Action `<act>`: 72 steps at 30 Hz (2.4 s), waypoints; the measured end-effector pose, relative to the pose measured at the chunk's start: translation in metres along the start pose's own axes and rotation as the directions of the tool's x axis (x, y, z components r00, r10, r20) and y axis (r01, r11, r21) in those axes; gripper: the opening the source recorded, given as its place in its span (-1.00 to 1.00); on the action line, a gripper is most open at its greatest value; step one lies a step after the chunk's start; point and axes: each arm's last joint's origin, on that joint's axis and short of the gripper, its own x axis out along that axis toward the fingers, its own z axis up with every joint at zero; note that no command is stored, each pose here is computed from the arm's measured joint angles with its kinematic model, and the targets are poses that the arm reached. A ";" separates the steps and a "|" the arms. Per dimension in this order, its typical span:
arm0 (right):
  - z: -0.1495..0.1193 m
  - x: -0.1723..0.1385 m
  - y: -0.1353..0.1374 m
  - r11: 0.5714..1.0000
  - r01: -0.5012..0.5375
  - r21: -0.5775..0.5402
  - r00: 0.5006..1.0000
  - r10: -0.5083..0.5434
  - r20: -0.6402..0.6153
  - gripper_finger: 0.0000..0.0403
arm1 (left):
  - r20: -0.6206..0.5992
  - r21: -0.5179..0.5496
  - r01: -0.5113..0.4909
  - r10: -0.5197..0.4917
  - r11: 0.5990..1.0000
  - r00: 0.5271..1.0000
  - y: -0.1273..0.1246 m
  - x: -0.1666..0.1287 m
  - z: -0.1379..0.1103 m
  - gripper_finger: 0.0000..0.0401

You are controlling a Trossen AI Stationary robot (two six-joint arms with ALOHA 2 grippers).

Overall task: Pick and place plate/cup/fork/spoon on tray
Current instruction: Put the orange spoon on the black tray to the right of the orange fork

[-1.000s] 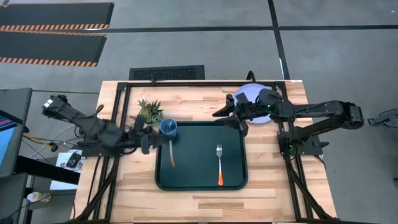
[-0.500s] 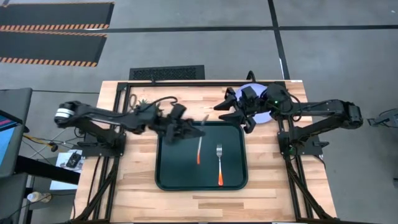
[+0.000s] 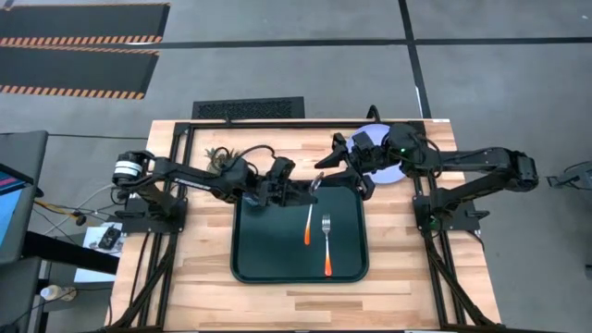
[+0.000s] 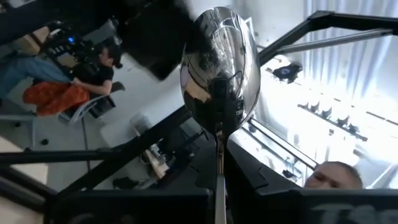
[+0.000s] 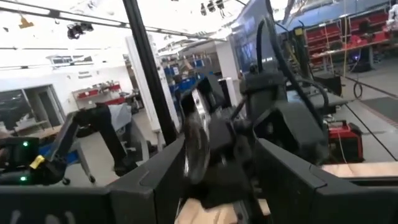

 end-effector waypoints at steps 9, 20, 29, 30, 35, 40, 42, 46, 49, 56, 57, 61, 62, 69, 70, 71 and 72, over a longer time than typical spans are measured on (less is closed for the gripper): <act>0.000 0.000 0.002 0.999 -0.038 -0.008 0.999 0.038 -0.013 -0.13 | 0.030 0.028 -0.007 0.006 1.000 1.000 0.002 -0.002 0.005 -1.00; -0.001 0.000 0.002 0.998 -0.058 -0.013 0.998 0.057 -0.025 -0.72 | 0.023 0.017 -0.016 0.016 1.000 1.000 0.005 -0.005 0.012 -1.00; -0.001 -0.002 -0.001 0.999 -0.046 0.015 0.998 0.046 -0.038 -0.97 | 0.034 -0.007 -0.078 0.078 0.997 0.996 0.010 -0.005 0.012 -0.99; -0.002 -0.002 -0.002 0.999 -0.043 0.022 0.998 0.044 -0.040 -0.98 | 0.042 -0.009 -0.091 0.092 0.996 0.995 0.011 -0.006 0.012 -0.97; -0.007 -0.005 -0.006 0.994 0.021 0.110 0.995 -0.009 -0.101 -0.99 | 0.031 -0.032 -0.205 0.206 0.978 0.978 0.022 -0.007 0.009 -0.70; -0.018 -0.008 -0.010 0.976 0.115 0.186 0.976 -0.077 -0.202 -0.99 | 0.030 -0.048 -0.331 0.332 0.942 0.943 0.034 -0.011 0.006 -0.32; -0.021 -0.009 -0.012 0.963 0.167 0.212 0.965 -0.116 -0.234 -0.99 | 0.025 -0.053 -0.369 0.370 0.928 0.929 0.038 -0.013 0.005 -0.21; -0.033 -0.012 -0.016 0.925 0.300 0.232 0.920 -0.217 -0.326 -0.99 | 0.072 -0.059 -0.413 0.416 0.909 0.906 0.042 -0.016 0.010 -0.08; -0.034 -0.020 -0.013 0.899 0.364 0.244 0.891 -0.260 -0.372 -0.99 | 0.085 -0.064 -0.456 0.461 0.887 0.884 0.046 -0.019 0.012 -0.06; -0.029 -0.036 -0.003 0.866 0.448 0.223 0.846 -0.330 -0.418 -1.00 | 0.135 -0.076 -0.550 0.555 0.832 0.821 0.056 -0.027 0.020 -0.06; -0.028 -0.037 -0.002 0.863 0.455 0.221 0.842 -0.335 -0.423 -1.00 | 0.142 -0.076 -0.555 0.560 0.828 0.816 0.056 -0.028 0.020 -0.06; -0.032 -0.039 -0.004 0.845 0.491 0.212 0.817 -0.361 -0.450 -1.00 | 0.152 -0.059 -0.568 0.570 0.821 0.808 0.057 -0.029 0.023 -0.07; -0.033 -0.037 -0.006 0.844 0.493 0.212 0.814 -0.362 -0.454 -1.00 | 0.152 -0.057 -0.570 0.572 0.819 0.806 0.058 -0.029 0.023 -0.09; -0.046 -0.030 -0.015 0.830 0.516 0.212 0.787 -0.361 -0.500 -1.00 | 0.119 -0.073 -0.624 0.628 0.778 0.769 0.063 -0.033 0.019 -0.40; -0.047 -0.030 -0.015 0.829 0.518 0.212 0.784 -0.361 -0.504 -1.00 | 0.116 -0.075 -0.629 0.633 0.774 0.766 0.063 -0.033 0.019 -0.45; -0.047 -0.030 -0.015 0.828 0.518 0.212 0.784 -0.362 -0.505 -1.00 | 0.114 -0.075 -0.630 0.634 0.773 0.765 0.064 -0.033 0.019 -0.50; -0.047 -0.030 -0.015 0.828 0.519 0.212 0.784 -0.362 -0.505 -1.00 | 0.113 -0.075 -0.630 0.635 0.773 0.765 0.063 -0.033 0.019 -0.56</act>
